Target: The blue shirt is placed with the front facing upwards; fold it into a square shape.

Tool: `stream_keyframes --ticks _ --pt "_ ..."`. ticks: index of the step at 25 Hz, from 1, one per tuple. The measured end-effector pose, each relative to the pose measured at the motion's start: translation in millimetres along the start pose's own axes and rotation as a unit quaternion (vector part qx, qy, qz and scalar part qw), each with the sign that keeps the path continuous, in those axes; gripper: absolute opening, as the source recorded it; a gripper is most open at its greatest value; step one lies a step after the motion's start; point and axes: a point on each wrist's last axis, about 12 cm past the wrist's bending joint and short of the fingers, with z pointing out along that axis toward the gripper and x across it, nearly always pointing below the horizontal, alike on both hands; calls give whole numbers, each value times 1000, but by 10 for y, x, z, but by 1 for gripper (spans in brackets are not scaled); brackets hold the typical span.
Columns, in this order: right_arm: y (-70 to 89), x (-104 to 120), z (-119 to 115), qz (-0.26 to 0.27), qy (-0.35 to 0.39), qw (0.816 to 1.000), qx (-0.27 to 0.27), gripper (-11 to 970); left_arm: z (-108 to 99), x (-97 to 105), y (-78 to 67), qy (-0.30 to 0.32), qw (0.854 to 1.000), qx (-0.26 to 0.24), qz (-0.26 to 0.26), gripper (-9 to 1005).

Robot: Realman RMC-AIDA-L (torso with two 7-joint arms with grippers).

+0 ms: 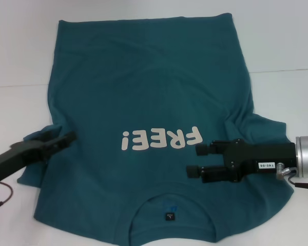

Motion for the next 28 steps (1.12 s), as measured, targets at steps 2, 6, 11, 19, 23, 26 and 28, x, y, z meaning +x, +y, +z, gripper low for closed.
stream_keyframes --ticks 2,6,11,19,23,26,28 --pt "0 -4 0 -1 -1 1000 0 880 -23 1 53 -3 1000 -20 -3 857" --pt "-1 -6 0 -1 -1 1000 0 880 -48 15 127 -2 999 -50 -6 852" --pt "-5 -6 -3 0 -1 1000 2 880 -57 36 189 2 997 -78 -5 845" --pt "-9 8 -7 3 -1 1000 4 881 -93 83 224 7 996 -94 -6 835" --pt "-10 11 -8 3 -1 1000 4 881 -120 116 233 8 995 -97 -9 830" --pt "-11 6 -7 2 -1 1000 4 881 -131 148 232 15 995 -98 -8 826" --pt "-11 3 -6 2 -1 1000 4 880 -130 166 229 20 995 -98 -8 824"
